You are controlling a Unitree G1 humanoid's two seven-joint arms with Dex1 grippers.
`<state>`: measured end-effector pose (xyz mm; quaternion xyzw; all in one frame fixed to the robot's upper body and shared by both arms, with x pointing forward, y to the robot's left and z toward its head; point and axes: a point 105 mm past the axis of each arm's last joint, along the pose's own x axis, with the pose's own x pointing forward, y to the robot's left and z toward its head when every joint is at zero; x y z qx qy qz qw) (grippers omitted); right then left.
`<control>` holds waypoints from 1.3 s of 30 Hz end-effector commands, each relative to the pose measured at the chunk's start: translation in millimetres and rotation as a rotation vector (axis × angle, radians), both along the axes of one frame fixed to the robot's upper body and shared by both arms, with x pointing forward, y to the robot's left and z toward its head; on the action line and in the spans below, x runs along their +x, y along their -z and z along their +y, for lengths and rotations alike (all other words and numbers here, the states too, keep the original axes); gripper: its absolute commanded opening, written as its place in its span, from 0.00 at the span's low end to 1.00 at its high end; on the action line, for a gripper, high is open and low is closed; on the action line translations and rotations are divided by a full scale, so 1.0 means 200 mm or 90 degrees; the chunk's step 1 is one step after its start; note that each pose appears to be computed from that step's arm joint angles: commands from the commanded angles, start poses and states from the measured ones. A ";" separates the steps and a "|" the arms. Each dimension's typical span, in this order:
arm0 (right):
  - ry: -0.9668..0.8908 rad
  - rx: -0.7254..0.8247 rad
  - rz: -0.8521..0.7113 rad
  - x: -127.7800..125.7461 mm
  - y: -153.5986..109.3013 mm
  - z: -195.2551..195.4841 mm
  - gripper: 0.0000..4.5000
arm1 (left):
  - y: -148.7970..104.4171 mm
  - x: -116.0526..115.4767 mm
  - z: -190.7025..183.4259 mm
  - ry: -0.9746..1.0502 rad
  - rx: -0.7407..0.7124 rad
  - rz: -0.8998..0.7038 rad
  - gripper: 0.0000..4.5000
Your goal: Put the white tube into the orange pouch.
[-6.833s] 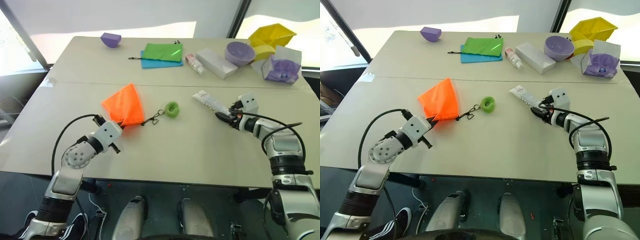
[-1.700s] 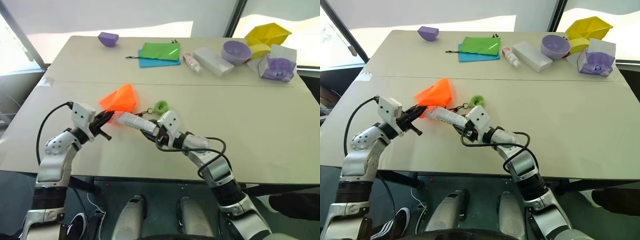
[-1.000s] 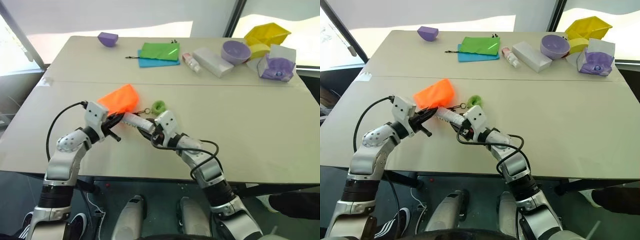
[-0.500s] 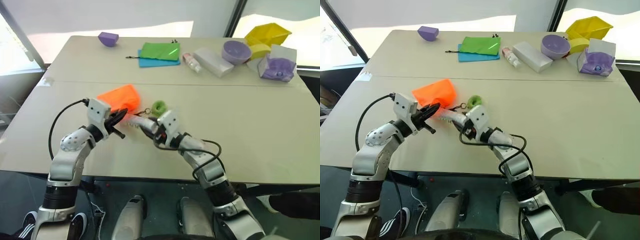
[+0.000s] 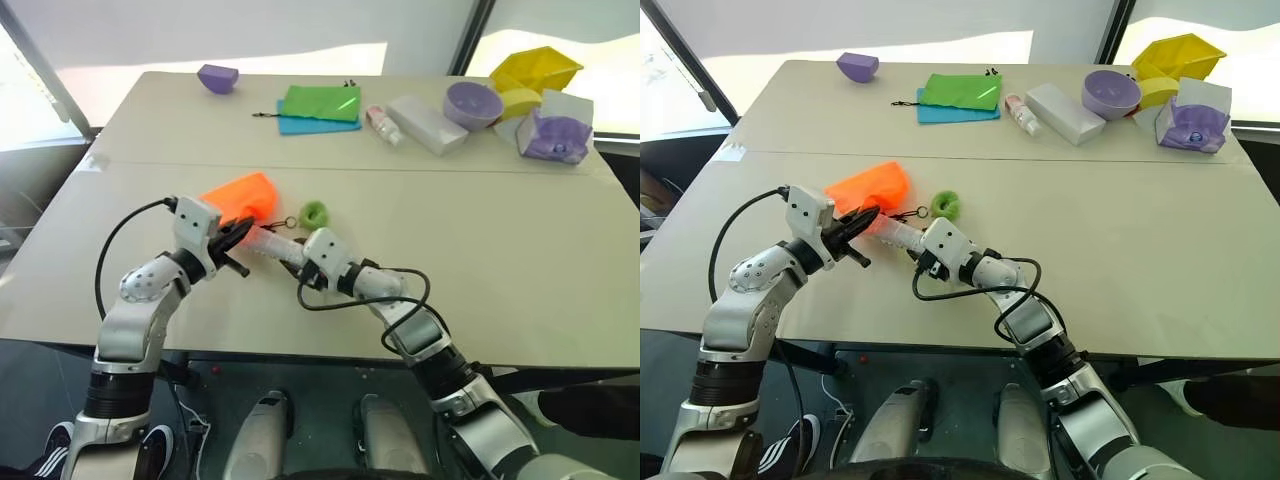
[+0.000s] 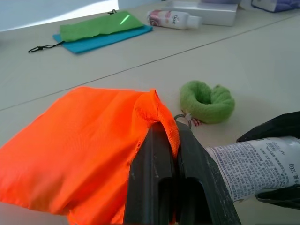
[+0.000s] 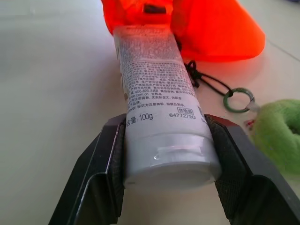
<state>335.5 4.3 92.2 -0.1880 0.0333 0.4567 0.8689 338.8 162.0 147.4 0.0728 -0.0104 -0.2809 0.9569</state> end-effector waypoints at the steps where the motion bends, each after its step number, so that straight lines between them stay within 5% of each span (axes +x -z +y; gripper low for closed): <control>1: -0.061 -0.002 0.007 -0.05 -0.09 0.07 0.51 | -0.08 -0.02 -0.04 0.023 -0.006 -0.041 0.00; 10: 0.075 0.155 0.009 0.08 -0.22 0.02 0.51 | -0.05 -0.05 -0.04 0.025 -0.014 -0.018 0.00; 30: 0.071 0.216 0.045 0.00 -0.22 -0.11 0.51 | -0.11 -0.06 -0.11 0.057 -0.026 0.026 0.00; 39: 0.030 0.171 0.020 0.01 -0.17 0.11 0.51 | -0.11 -0.06 -0.14 0.066 -0.020 0.041 0.00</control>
